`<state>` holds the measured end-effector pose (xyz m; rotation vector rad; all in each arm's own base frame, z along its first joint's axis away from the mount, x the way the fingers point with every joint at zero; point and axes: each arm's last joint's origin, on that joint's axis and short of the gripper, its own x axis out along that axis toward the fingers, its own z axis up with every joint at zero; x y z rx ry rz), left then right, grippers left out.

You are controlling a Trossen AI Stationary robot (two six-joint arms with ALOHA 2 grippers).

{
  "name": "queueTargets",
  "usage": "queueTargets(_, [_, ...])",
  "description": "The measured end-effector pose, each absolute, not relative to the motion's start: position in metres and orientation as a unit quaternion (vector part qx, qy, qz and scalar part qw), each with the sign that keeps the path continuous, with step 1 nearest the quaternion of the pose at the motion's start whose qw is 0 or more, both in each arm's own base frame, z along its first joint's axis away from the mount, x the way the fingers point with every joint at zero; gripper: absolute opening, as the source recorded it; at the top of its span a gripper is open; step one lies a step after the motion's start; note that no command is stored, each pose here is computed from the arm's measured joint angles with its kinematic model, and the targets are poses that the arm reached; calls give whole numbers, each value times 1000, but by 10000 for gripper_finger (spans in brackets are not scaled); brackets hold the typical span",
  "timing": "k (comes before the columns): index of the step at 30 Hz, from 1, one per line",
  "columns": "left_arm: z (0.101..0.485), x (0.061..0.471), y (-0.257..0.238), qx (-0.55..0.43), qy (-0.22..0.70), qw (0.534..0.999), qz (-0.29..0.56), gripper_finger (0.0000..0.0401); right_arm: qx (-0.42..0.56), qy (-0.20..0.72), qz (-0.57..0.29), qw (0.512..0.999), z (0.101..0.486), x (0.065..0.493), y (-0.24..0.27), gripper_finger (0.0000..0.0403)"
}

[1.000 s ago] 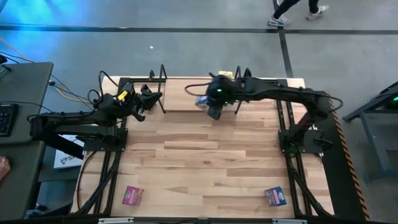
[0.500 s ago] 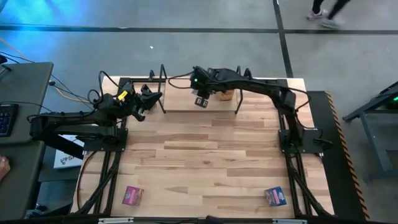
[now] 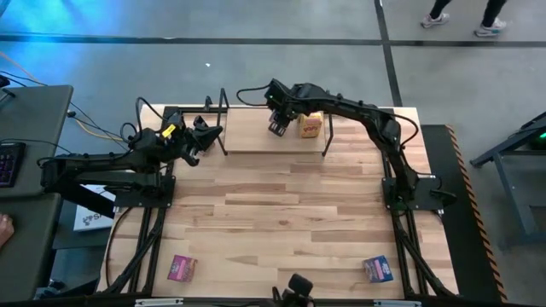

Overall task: Stack cereal on shelf
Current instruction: Put the top right blue cereal box on the shelf

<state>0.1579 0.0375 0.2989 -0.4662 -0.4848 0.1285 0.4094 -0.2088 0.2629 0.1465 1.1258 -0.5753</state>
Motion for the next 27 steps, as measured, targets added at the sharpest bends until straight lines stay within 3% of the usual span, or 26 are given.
queueTargets(10, [299,158,38,-230,-239,941,70,0,75,519,-250,814,261,409,-216,116])
queueTargets(20, [299,158,38,-230,-239,941,71,0,62,523,-247,814,261,408,-217,213])
queueTargets(27, [299,158,38,-230,-239,941,71,0,28,534,-229,814,261,408,-217,224])
